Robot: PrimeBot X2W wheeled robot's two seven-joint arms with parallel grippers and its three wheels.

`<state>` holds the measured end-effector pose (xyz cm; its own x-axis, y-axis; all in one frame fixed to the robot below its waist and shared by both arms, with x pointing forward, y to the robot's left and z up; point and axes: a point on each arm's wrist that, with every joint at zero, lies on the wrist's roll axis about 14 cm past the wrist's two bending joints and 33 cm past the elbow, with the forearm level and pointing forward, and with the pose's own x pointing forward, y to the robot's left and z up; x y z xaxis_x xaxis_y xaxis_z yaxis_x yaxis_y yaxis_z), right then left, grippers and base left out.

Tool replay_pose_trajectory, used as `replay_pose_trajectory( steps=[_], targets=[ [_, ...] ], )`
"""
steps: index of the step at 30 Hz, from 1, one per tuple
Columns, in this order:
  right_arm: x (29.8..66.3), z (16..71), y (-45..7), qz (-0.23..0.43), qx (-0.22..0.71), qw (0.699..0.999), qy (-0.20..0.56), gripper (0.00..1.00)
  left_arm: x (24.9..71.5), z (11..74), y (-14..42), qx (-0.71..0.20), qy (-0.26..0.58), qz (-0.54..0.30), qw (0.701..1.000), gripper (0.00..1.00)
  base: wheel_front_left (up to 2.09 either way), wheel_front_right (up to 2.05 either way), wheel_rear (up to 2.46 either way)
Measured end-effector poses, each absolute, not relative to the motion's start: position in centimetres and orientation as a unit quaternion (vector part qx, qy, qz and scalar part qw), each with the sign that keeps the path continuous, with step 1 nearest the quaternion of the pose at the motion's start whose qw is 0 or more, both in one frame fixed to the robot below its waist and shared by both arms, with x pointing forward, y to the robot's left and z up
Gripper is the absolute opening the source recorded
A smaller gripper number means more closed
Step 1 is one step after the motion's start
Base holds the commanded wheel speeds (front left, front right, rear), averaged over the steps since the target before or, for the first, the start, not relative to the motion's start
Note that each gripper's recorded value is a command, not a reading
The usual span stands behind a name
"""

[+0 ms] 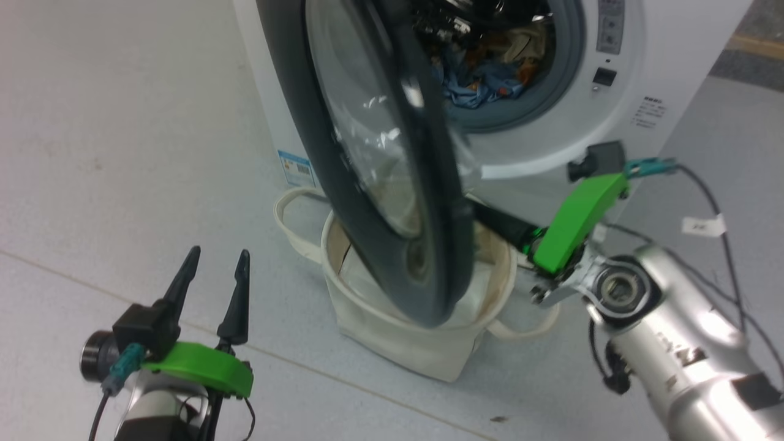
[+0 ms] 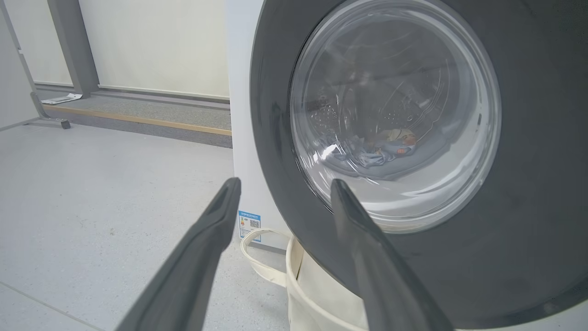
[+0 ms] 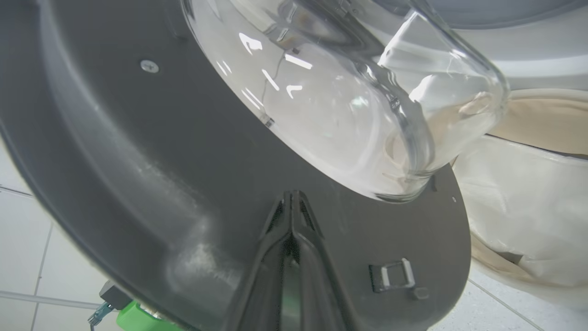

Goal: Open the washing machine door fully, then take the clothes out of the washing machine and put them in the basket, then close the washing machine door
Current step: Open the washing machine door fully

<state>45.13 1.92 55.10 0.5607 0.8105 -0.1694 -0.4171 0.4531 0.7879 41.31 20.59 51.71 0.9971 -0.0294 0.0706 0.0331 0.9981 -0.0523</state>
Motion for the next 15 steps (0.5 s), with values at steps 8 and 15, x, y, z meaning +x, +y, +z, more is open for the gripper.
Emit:
replay_pose_trajectory(
  steps=[8,15],
  targets=[
    [41.4,56.6,5.3,0.411,0.367,0.797,0.248,0.0,39.8,52.4,21.1,-0.025,-0.045,-0.01,0.999,1.0,0.0,0.0,0.0],
    [39.5,57.0,8.1,0.429,0.369,0.792,0.231,0.0,39.1,52.6,21.9,-0.023,-0.048,-0.001,0.999,1.0,0.0,0.0,0.0]
  ],
)
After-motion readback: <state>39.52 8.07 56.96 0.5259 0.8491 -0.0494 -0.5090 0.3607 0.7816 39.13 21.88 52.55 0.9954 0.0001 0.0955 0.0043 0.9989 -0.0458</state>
